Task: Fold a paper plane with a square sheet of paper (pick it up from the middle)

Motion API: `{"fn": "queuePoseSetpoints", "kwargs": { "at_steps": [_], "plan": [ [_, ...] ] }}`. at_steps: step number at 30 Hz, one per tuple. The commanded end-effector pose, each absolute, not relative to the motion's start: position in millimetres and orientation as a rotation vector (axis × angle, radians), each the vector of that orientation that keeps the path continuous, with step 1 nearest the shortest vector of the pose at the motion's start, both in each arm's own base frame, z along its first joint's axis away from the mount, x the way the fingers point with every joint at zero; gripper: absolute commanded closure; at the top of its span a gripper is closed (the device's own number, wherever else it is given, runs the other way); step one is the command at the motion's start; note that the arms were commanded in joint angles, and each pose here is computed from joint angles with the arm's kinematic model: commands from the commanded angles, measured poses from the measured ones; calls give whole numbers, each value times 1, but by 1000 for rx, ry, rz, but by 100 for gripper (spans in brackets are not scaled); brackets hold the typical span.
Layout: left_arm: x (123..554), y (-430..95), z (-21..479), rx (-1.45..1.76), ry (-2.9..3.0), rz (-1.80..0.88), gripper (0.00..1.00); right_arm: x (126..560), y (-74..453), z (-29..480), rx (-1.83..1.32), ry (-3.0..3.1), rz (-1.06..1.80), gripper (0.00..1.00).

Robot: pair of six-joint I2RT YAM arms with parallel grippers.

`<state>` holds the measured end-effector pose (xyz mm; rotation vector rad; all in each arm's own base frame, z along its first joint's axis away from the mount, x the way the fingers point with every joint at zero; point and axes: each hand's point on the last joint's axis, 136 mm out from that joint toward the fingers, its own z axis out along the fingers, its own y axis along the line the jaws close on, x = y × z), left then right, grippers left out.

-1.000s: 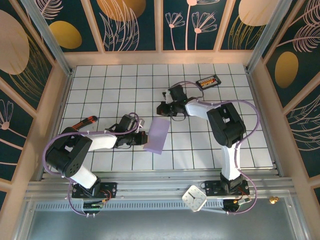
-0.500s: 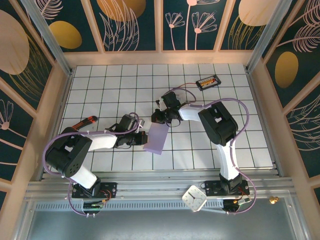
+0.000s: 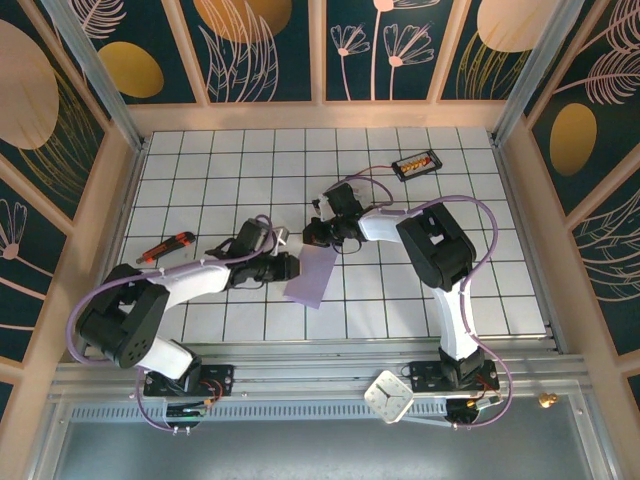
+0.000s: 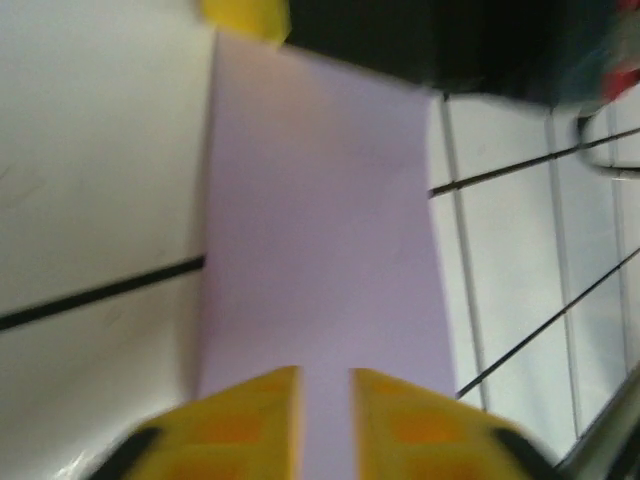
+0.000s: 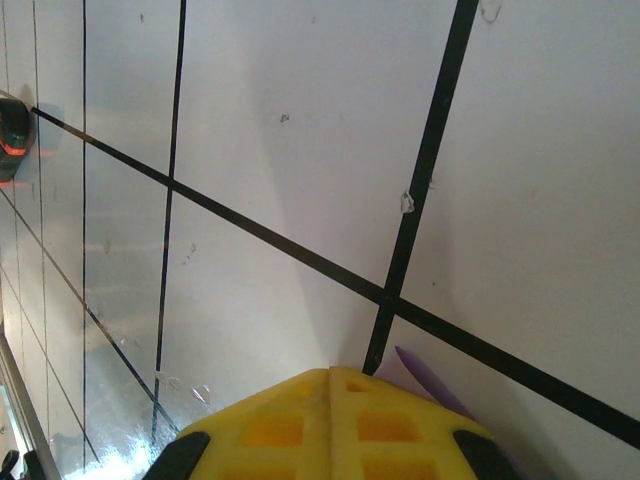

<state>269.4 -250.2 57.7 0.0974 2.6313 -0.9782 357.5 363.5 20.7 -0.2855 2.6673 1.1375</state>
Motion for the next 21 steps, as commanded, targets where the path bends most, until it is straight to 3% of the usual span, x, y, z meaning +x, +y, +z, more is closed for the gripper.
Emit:
{"fn": "queuePoseSetpoints", "kwargs": {
  "at_steps": [1, 12, 21],
  "plan": [
    [294, -266, 70, 50, 2588, -1088, 99, 352, 338, -23, -233, 2775, 997, 100],
    [324, -269, 37, 1, 2629, -1096, 100, 354, 339, -21, -233, 2767, 1000, 100],
    [308, -255, 7, -12, 2725, -1025, 100, 353, 337, -23, -231, 2775, 986, 100]
  ]
}}
